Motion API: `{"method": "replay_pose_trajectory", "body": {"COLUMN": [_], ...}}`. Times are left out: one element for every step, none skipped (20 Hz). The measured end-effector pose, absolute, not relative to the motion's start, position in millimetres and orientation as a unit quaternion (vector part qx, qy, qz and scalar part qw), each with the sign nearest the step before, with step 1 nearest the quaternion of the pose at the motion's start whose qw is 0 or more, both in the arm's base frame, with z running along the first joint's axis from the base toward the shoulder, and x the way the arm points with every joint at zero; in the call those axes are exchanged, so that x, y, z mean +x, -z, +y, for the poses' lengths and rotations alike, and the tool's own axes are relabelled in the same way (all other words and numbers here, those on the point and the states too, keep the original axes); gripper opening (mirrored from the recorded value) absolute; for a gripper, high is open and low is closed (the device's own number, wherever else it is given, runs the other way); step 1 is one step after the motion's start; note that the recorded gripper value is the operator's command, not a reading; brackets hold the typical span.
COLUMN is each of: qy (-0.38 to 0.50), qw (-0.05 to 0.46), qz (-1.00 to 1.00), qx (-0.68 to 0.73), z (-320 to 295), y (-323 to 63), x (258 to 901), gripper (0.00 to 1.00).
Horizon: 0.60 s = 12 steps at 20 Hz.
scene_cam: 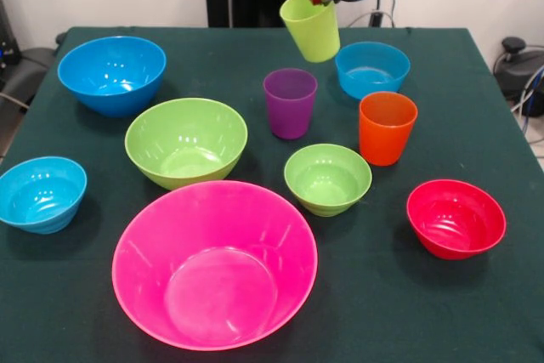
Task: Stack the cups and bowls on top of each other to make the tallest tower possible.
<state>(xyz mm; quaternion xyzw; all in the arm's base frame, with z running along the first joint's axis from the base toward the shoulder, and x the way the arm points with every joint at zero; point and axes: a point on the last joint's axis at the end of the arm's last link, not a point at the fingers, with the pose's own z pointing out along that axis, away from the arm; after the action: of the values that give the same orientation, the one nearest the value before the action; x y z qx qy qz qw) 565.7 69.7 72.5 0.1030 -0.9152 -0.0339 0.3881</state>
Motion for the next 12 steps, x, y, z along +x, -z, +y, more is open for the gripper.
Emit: {"method": "replay_pose_trajectory", "body": {"qy": [0.034, 0.034, 0.033, 0.033, 0.033, 0.033, 0.033, 0.033, 0.032, 0.032, 0.032, 0.032], "qw": [0.39, 0.391, 0.392, 0.392, 0.394, 0.394, 0.395, 0.396, 0.396, 0.396, 0.396, 0.396], "qz": [-0.915, -0.914, -0.914, -0.914, -0.913, -0.913, -0.913, -0.912, -0.912, -0.912, -0.912, -0.912], "qx": [0.103, 0.102, 0.102, 0.101, 0.1, 0.1, 0.1, 0.099, 0.099, 0.099, 0.098, 0.098], "z": [69, 69, 69, 68, 68, 68, 67, 67, 67, 66, 66, 66], "y": [-74, -74, -75, -76, -78, -79, -79, -80, -81, -82, -82, -83], "x": [567, 568, 569, 570, 572, 573, 573, 575, 576, 577, 578, 579], "gripper": [0.0, 0.0, 0.0, 0.0, 0.0, 0.0, 0.0, 0.0, 0.0, 0.0, 0.0, 0.0]}}
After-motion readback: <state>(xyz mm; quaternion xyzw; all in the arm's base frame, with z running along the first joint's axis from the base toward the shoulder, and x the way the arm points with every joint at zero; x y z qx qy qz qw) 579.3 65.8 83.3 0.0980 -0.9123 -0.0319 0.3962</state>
